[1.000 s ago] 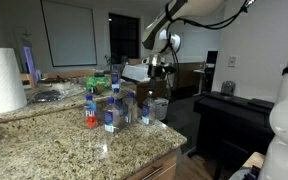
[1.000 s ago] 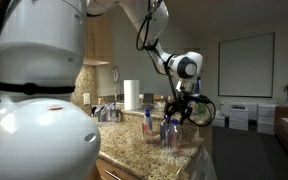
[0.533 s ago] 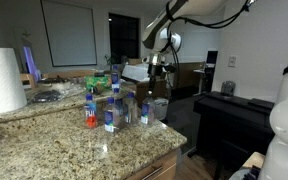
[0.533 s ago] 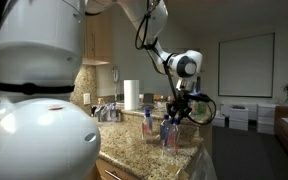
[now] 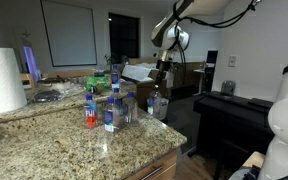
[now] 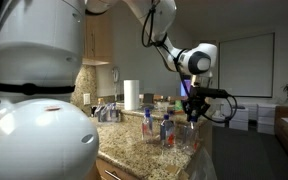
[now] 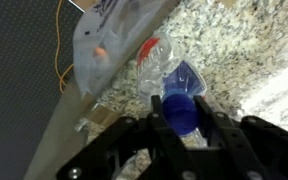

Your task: Put all the water bottles into the plastic bag

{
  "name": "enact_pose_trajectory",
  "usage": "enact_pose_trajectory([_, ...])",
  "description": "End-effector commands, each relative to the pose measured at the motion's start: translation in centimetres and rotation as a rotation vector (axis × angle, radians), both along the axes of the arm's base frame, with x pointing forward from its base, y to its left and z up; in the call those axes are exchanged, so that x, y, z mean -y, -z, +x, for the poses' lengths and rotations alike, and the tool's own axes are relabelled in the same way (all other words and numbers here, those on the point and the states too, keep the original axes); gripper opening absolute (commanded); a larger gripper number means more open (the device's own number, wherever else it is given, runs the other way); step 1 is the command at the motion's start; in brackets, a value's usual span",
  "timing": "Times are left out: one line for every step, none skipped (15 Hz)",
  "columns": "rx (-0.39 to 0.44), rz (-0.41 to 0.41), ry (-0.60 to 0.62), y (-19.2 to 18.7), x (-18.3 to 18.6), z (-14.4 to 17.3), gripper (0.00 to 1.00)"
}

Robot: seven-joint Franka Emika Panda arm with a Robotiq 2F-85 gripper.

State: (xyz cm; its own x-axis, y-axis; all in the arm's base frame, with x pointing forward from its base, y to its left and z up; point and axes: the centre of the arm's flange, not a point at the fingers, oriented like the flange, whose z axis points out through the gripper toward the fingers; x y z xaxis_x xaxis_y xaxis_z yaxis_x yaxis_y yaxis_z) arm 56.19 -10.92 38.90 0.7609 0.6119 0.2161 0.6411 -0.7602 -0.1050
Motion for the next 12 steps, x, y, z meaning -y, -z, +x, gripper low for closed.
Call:
enact_pose_trajectory([-0.001, -0.038, 0.179, 1.4, 5.6, 0.8, 0.11])
enact_pose_trajectory([-0.007, -0.037, 0.222, 2.0, 6.9, 0.6, 0.11])
enact_pose_trajectory([-0.023, -0.041, 0.260, 3.0, 8.0, 0.5, 0.11])
enact_pose_trajectory([-0.040, -0.039, 0.291, 4.0, 8.9, 0.3, 0.11])
enact_pose_trajectory([-0.063, -0.036, 0.318, 5.2, 9.4, 0.2, 0.11])
enact_pose_trajectory([-0.085, -0.028, 0.339, 6.3, 9.8, 0.0, 0.11])
enact_pose_trajectory([-0.111, -0.016, 0.356, 7.5, 9.9, 0.0, 0.11])
enact_pose_trajectory([-0.136, 0.000, 0.371, 8.7, 9.8, -0.1, 0.11])
enact_pose_trajectory([-0.158, 0.017, 0.381, 9.8, 9.6, 0.1, 0.11])
enact_pose_trajectory([-0.176, 0.031, 0.392, 10.6, 9.3, 0.1, 0.11])
enact_pose_trajectory([-0.192, 0.044, 0.400, 11.5, 8.9, 0.3, 0.11])
enact_pose_trajectory([-0.205, 0.056, 0.402, 12.2, 8.4, 0.4, 0.11])
